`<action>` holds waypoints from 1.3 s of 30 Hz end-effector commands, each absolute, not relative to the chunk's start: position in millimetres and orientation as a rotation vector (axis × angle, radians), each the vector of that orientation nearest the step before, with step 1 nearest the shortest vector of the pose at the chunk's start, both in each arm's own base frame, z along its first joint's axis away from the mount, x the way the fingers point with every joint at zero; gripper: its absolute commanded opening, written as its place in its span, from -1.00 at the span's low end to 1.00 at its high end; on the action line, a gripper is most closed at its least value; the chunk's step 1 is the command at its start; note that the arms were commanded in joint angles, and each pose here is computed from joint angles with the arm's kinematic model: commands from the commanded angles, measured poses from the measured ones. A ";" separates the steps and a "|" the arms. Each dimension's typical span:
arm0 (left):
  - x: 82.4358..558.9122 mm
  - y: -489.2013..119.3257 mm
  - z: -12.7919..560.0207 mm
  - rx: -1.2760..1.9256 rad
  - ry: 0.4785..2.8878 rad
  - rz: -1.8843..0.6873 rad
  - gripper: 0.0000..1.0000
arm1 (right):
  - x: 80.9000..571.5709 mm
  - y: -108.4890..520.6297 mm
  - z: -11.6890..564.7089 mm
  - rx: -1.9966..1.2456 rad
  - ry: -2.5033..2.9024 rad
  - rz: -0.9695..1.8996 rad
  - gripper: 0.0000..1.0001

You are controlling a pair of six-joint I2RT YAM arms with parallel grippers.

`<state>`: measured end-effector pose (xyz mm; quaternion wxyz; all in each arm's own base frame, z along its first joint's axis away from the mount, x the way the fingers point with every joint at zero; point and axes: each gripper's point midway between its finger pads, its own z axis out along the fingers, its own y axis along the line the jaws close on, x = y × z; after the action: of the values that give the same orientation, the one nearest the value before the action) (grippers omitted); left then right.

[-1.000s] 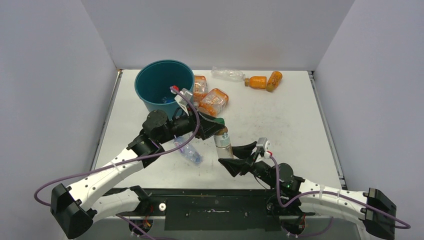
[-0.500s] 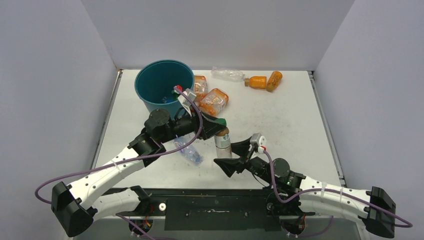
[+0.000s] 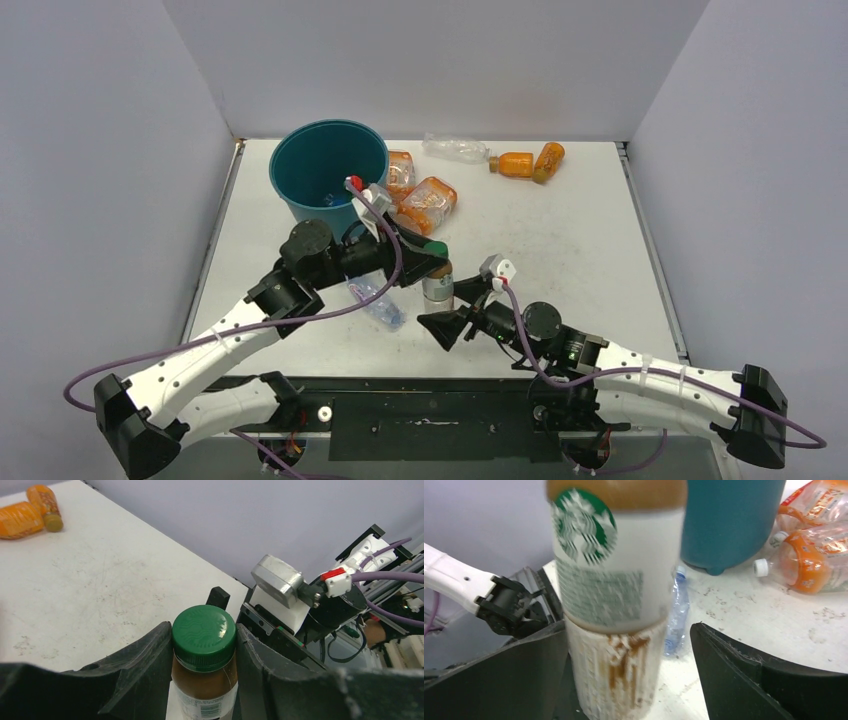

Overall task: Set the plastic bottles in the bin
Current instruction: Place the plastic bottle in the trash bin.

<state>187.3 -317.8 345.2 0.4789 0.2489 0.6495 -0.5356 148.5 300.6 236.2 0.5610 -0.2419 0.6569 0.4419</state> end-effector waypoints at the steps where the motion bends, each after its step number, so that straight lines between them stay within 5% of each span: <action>1: 186.9 -296.1 405.7 0.564 1.388 -1.225 -1.00 | 153.6 295.5 248.0 -0.507 1.545 1.030 0.84; 10: 215.3 -233.7 497.5 0.417 1.162 -0.828 -1.00 | 164.1 272.7 273.5 -0.304 1.657 1.001 0.79; 17: 284.9 -177.7 535.6 0.251 1.126 -0.383 -1.00 | 182.2 245.2 262.4 -0.152 1.666 0.882 0.79; 28: 418.3 -129.6 486.1 0.069 1.221 -0.243 -1.00 | 190.2 230.9 251.0 -0.193 1.648 0.749 0.79; 39: 463.8 -167.2 404.8 0.146 1.368 -0.341 -1.00 | 191.5 225.2 232.1 -0.180 1.668 0.719 0.79</action>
<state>458.7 -156.0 394.2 0.7423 0.0658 0.6554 -0.1231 189.2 228.8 231.0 0.6012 -0.0896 0.7297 0.3131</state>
